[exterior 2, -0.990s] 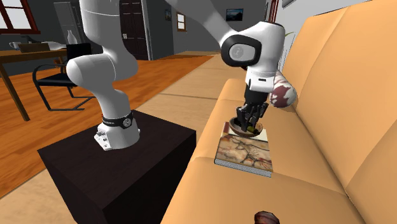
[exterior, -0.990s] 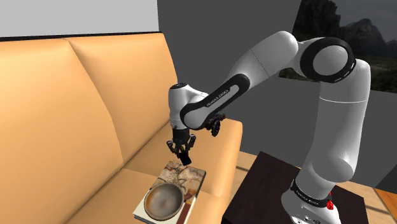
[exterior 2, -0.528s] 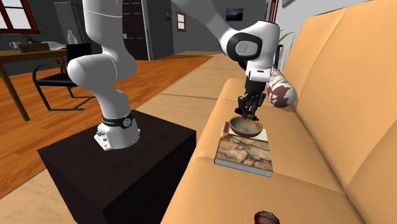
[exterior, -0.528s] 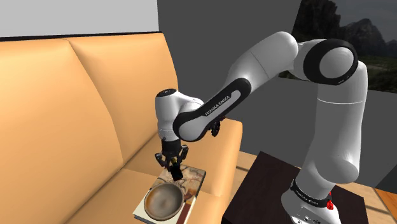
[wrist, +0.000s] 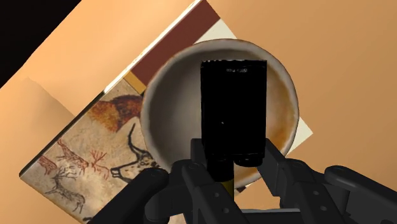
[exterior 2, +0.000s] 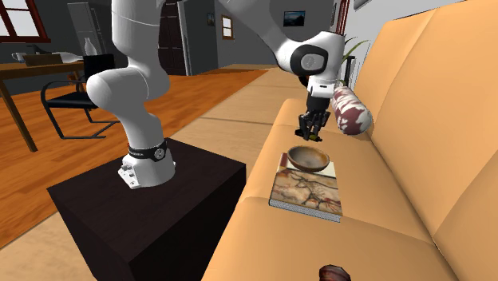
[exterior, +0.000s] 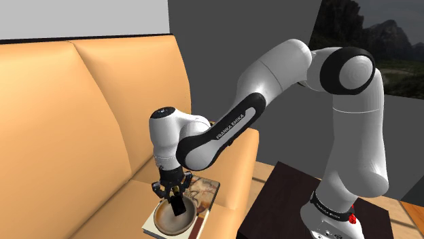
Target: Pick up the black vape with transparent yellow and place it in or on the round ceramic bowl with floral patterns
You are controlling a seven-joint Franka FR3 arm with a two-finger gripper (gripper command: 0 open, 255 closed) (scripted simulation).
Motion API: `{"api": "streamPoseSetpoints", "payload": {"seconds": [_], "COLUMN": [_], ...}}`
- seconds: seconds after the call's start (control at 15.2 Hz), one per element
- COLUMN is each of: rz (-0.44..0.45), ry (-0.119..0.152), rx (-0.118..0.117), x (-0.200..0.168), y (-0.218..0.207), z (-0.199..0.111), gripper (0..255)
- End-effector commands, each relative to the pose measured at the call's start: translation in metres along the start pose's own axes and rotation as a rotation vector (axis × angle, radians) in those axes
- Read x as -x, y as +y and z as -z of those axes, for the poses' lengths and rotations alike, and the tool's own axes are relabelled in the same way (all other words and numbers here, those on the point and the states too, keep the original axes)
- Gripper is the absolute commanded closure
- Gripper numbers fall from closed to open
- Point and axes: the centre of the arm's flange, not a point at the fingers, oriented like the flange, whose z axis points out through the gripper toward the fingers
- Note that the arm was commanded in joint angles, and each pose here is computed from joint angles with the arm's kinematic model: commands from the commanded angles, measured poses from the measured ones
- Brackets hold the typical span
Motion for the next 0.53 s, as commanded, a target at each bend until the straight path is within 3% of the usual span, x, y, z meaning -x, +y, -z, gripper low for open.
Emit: {"api": "streamPoseSetpoints", "payload": {"seconds": [0.0,0.46], "rz": [-0.001,-0.001], "ry": [0.0,0.0], "rx": [0.0,0.0], "x": [0.0,-0.002], "y": [-0.002,-0.003], "z": [-0.011,-0.047], "gripper": [255,255]}}
